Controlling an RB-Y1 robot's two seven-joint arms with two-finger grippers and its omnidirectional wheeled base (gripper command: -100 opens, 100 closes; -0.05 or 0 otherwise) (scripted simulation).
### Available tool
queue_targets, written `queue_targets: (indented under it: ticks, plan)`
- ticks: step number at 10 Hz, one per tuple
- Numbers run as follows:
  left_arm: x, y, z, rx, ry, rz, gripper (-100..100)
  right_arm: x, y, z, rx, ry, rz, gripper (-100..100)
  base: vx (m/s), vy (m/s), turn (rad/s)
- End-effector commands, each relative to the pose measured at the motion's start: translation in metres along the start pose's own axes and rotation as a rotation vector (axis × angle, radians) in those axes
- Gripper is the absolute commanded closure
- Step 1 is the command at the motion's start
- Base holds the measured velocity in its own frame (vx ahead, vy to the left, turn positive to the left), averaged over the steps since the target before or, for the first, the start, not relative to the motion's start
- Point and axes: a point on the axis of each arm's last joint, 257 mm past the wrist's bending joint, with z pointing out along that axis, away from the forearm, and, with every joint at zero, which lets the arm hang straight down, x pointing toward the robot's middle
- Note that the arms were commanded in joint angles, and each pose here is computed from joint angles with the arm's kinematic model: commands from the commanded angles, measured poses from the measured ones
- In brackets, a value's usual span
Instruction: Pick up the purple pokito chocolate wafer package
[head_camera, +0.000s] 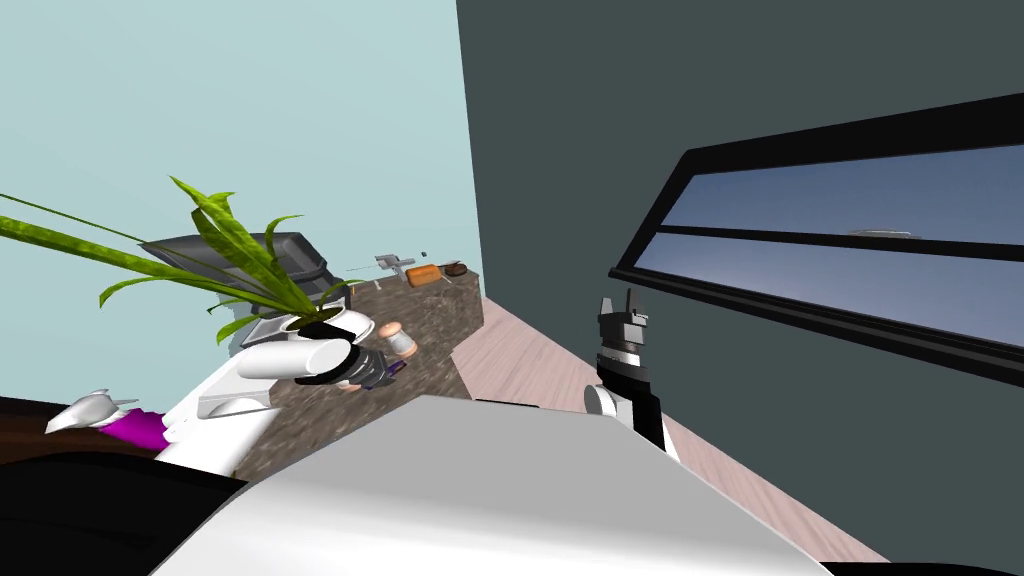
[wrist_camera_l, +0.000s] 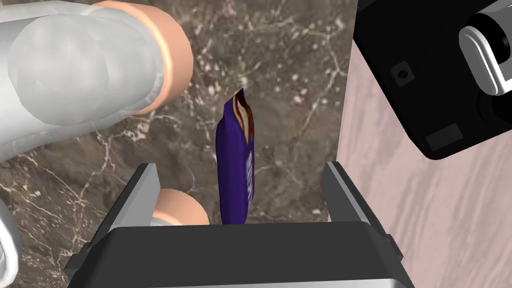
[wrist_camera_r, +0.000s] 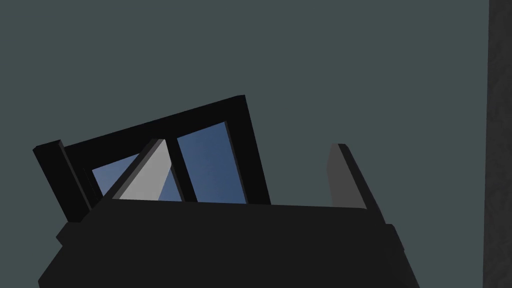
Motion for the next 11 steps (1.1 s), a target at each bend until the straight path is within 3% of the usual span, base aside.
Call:
queue_targets:
  ticks: [1,8,10,11]
  plan:
    - [-0.011,0.007,0.0,-0.033,-0.03,-0.02,-100,0.0,0.0,0.0,0.0,0.0,0.0,0,0.017,0.033,-0.107]
    - [-0.067,0.035,-0.012,-0.196,-0.176,-0.149,-100,0.0,0.0,0.0,0.0,0.0,0.0,0,0.021,0.028,-0.14]
    - [-0.076,0.042,-0.015,-0.229,-0.205,-0.166,-100,0.0,0.0,0.0,0.0,0.0,0.0,0,0.023,0.029,-0.074]
    - [-0.072,0.04,-0.014,-0.218,-0.195,-0.16,-100,0.0,0.0,0.0,0.0,0.0,0.0,0,0.007,0.009,-0.004]
